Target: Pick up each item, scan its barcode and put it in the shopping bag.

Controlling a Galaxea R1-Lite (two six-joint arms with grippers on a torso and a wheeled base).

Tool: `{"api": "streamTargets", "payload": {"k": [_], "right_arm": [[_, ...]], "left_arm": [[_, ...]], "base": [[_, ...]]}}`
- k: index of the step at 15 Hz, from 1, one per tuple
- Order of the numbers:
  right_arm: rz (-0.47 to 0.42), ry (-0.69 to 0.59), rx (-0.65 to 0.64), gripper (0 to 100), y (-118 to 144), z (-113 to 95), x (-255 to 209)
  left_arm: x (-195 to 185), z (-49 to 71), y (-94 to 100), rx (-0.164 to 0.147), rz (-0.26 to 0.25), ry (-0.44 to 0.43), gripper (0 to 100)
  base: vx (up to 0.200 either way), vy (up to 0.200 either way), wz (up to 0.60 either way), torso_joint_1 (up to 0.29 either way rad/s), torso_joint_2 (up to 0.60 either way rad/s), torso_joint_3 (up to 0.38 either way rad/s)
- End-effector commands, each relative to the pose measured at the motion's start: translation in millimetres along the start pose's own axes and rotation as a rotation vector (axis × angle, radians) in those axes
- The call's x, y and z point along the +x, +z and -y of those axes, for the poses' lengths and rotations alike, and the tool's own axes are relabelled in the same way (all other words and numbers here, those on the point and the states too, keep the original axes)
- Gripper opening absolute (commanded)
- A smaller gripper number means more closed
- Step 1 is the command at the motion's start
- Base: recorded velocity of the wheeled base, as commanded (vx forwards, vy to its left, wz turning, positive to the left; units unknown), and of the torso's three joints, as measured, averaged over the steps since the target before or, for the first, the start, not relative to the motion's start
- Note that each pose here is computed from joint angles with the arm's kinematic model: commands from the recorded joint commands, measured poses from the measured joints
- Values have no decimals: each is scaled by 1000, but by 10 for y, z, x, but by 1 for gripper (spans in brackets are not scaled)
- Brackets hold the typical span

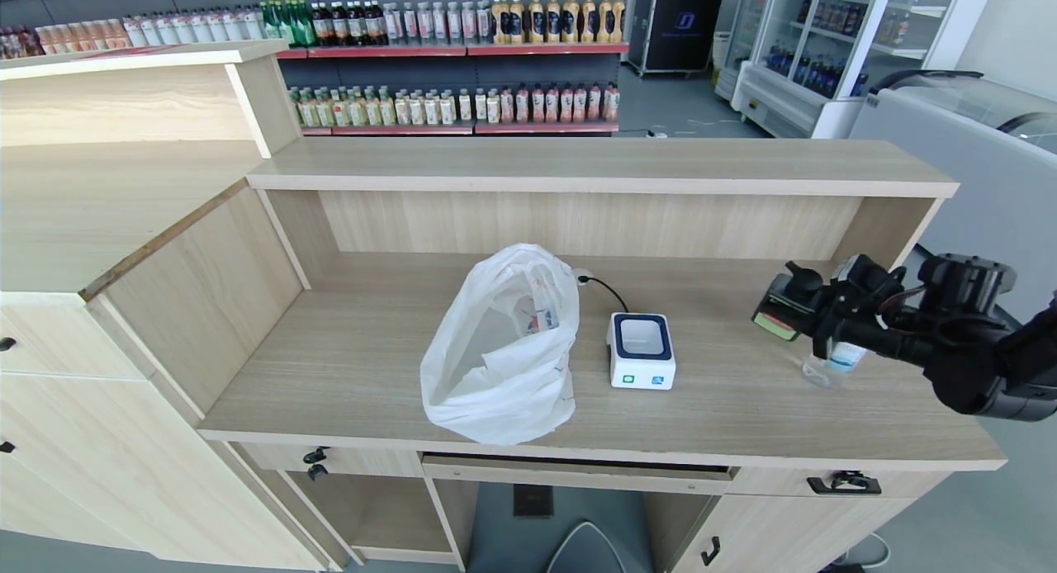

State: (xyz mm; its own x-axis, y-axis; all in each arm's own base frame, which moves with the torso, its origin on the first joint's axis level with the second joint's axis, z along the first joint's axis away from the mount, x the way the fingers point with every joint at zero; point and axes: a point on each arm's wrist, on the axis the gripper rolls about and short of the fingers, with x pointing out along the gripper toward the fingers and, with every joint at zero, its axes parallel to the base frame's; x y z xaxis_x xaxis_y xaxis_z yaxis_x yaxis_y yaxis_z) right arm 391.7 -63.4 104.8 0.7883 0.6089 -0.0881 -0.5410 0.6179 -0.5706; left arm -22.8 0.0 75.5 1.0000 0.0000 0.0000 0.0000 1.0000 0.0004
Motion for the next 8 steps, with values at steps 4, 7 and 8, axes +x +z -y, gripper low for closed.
{"api": "streamTargets", "payload": {"k": [4, 7, 8], "right_arm": [[144, -234, -640, 0, 1214, 23, -902], [363, -242, -1106, 0, 1856, -389, -954], [468, -256, -1235, 0, 2102, -573, -931]], "left_arm": [[0, 0, 0, 0, 0, 0, 100], [0, 0, 0, 1, 0, 0, 100], [0, 0, 0, 1, 0, 0, 100]], "base": [[0, 0, 0, 0, 0, 0], [0, 0, 0, 0, 0, 0], [0, 0, 0, 0, 0, 0]]}}
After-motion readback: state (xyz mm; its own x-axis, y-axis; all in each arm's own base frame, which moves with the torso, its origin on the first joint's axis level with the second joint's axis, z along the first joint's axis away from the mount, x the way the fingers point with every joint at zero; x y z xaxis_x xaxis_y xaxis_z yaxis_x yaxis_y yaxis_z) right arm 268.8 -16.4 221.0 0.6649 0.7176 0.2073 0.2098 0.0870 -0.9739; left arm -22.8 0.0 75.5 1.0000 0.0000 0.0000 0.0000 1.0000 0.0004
